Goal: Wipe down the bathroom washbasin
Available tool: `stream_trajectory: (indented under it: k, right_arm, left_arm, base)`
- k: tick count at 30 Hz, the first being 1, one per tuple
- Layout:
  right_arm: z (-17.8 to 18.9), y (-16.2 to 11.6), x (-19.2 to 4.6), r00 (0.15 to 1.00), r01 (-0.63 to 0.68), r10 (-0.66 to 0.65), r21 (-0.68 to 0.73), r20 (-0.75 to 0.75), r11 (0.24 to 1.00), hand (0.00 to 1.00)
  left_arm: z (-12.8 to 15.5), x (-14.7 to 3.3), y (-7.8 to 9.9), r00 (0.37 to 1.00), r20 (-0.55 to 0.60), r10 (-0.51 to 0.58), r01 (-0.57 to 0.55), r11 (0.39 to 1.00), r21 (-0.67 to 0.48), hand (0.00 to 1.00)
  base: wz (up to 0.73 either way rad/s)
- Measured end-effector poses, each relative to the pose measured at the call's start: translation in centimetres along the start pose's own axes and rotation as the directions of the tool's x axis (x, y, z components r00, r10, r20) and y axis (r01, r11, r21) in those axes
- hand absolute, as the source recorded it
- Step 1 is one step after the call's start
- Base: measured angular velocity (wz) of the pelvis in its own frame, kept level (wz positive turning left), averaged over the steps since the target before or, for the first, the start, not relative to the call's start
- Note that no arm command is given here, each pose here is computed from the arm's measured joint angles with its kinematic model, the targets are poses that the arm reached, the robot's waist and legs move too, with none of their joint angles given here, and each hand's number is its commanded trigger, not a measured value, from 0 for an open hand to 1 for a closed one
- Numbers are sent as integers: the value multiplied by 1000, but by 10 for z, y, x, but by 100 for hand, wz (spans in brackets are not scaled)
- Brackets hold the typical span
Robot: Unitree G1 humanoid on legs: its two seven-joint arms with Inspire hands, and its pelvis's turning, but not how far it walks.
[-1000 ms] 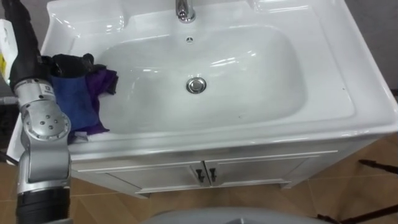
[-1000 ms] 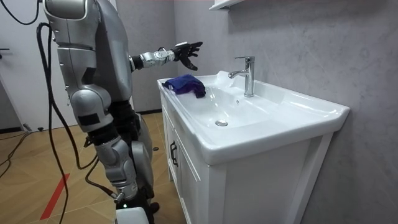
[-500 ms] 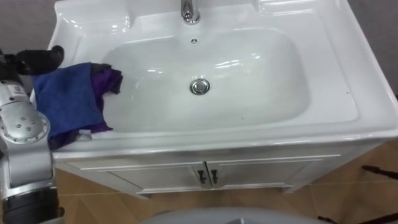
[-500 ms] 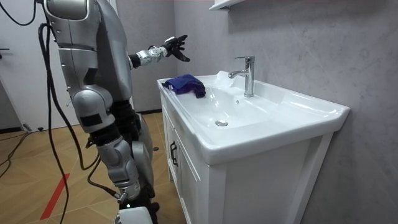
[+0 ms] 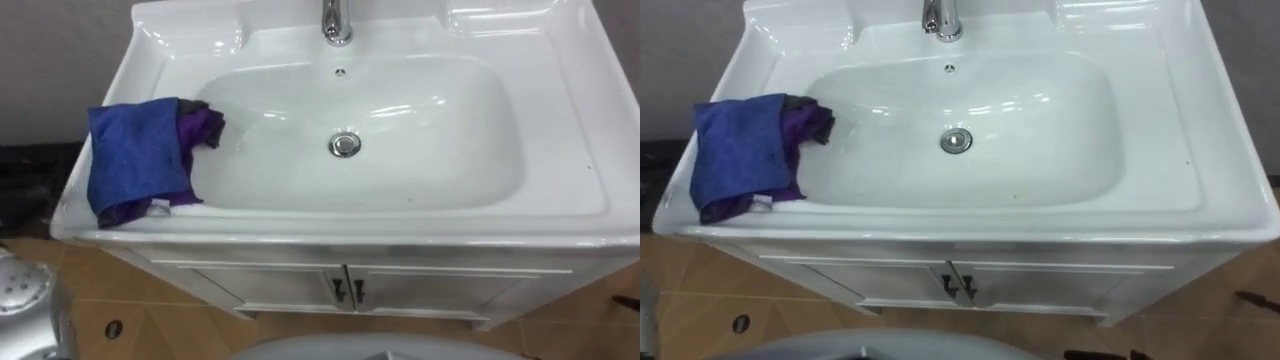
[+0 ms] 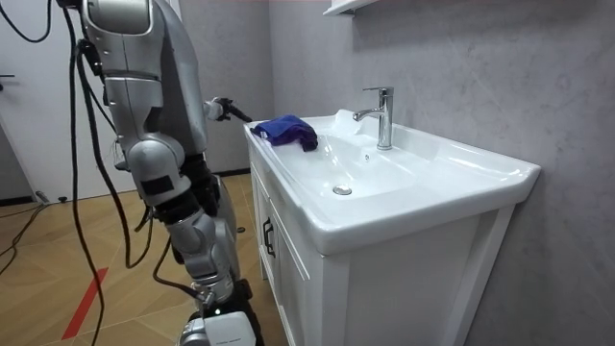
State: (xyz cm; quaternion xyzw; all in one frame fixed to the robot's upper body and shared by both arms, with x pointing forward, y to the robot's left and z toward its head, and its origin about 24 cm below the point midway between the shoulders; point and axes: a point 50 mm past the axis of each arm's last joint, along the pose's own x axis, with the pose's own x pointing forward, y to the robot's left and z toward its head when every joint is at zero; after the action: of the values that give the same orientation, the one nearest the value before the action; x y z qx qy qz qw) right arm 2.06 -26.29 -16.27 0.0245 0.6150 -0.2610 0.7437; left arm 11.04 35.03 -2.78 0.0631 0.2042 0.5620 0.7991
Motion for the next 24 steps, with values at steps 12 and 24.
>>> stream_trajectory:
  k: [12,24]
  right_arm:
    - [-2,1,-1,1000,3,-3,3,3,1000,0]
    - [-7,-2,0,1000,14,-14,-3,-19,1000,0]
  left_arm:
    - [-95,-24,37,932,-309,190,-150,977,150,0]
    - [-167,-74,89,783,-523,338,-95,894,437,0]
  base:
    - [4]
    - [8]
